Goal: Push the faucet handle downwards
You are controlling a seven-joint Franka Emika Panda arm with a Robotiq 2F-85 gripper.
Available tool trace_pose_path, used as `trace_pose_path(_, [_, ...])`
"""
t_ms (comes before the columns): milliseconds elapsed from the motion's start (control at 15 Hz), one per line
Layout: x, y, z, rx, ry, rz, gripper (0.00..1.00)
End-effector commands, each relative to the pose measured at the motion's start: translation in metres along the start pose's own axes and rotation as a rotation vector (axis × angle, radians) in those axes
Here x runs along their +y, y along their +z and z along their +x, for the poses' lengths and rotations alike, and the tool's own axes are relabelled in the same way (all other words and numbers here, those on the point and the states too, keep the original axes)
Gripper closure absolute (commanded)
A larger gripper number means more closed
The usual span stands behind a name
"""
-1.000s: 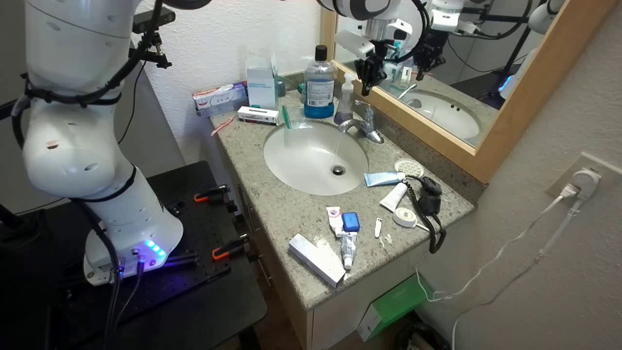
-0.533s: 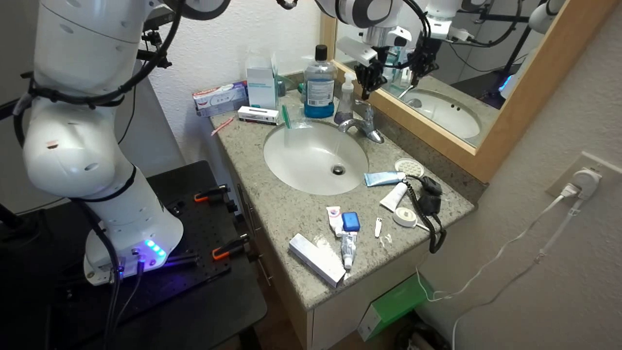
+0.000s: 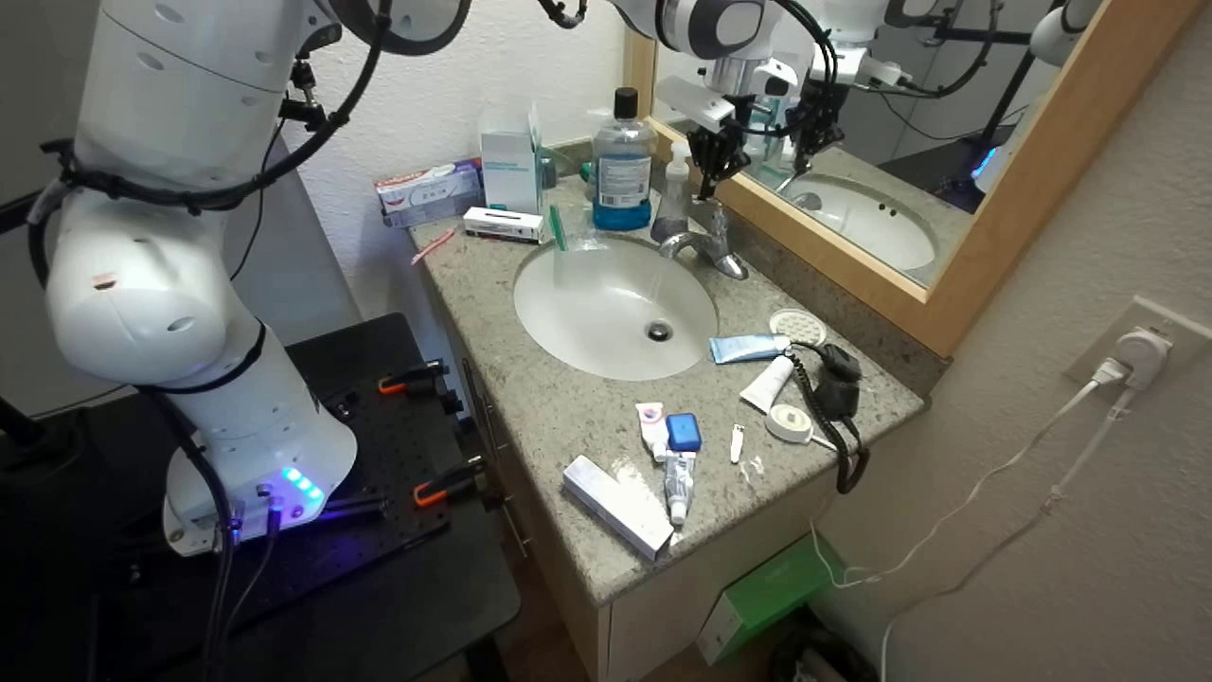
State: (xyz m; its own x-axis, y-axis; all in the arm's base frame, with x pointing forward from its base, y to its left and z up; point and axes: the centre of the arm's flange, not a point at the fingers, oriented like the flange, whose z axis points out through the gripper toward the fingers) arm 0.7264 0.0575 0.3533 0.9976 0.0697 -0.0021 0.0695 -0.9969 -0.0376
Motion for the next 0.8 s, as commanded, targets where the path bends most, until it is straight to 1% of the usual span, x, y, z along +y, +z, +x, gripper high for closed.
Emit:
trace_pose_path(0, [-0.0034,-0.0044,0.0052,-0.042,-0.009,-0.003,1.0])
trace_pose_path(333, [-0.0031,-0.0037,0.0,-0.069,-0.005,0.002,1.0])
trace_pose_path(733, [0.0031,0.004,0.0053,-0.084,-0.004,0.005,1.0])
